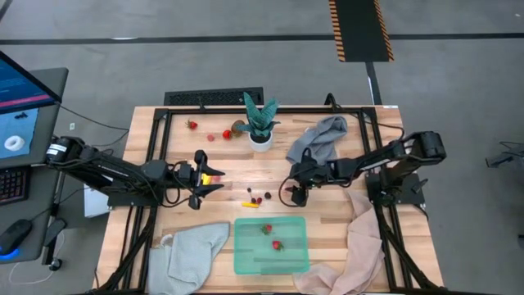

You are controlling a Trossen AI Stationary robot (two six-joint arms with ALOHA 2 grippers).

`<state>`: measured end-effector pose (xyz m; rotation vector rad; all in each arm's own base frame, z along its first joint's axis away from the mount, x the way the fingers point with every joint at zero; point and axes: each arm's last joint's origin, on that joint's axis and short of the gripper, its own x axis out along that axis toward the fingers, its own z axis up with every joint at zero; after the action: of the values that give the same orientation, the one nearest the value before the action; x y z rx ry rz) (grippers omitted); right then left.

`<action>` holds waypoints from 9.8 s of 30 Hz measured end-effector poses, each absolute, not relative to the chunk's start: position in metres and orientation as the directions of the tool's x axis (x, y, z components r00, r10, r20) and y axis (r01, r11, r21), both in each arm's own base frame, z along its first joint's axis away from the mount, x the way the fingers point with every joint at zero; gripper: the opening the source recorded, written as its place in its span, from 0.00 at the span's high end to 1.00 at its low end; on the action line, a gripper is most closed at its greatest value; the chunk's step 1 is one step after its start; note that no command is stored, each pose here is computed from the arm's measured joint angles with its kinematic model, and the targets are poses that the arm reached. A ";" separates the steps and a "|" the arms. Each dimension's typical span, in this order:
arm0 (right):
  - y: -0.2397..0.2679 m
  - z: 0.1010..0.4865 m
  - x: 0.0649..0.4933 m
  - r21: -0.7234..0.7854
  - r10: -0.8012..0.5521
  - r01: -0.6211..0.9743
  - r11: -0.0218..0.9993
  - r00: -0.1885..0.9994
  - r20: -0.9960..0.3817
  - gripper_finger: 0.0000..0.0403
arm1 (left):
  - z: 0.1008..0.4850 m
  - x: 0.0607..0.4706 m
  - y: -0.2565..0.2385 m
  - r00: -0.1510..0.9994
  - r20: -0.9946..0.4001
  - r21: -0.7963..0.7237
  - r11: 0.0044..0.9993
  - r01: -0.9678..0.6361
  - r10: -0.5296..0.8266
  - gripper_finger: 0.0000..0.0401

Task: Pick and placing Produce into tupperware
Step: Put the pink peach into the green bin, then put the blackberry into the green bin

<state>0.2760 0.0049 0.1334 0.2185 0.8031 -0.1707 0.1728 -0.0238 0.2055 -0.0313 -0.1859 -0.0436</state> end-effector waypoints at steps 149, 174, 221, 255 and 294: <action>0.142 0.177 0.302 0.280 0.225 -0.043 0.959 0.718 -0.659 0.67 | 0.197 0.174 -0.024 0.994 0.101 -0.129 0.990 0.048 -0.035 0.58; 0.129 0.182 0.312 0.186 0.178 -0.077 0.980 0.766 -0.618 0.38 | 0.197 0.174 -0.024 0.995 0.093 -0.179 0.983 0.051 -0.034 0.58; 0.000 0.157 0.347 0.291 0.223 0.061 0.955 0.499 -0.837 0.38 | 0.206 0.172 -0.018 0.968 0.184 -0.183 0.974 -0.136 0.169 0.58; 0.012 0.144 0.378 0.242 0.187 0.048 0.969 0.499 -0.846 0.38 | 0.204 0.173 -0.018 0.974 0.159 -0.188 0.973 -0.133 0.164 0.58; 0.007 0.141 0.389 0.177 0.106 0.100 0.979 0.493 -0.864 0.65 | 0.203 0.173 -0.018 0.974 0.155 -0.187 0.973 -0.133 0.163 0.58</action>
<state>0.3891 0.0070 0.1408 0.2146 1.0578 0.0032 0.1730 -0.0180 0.2032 -0.1765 -0.1704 0.1498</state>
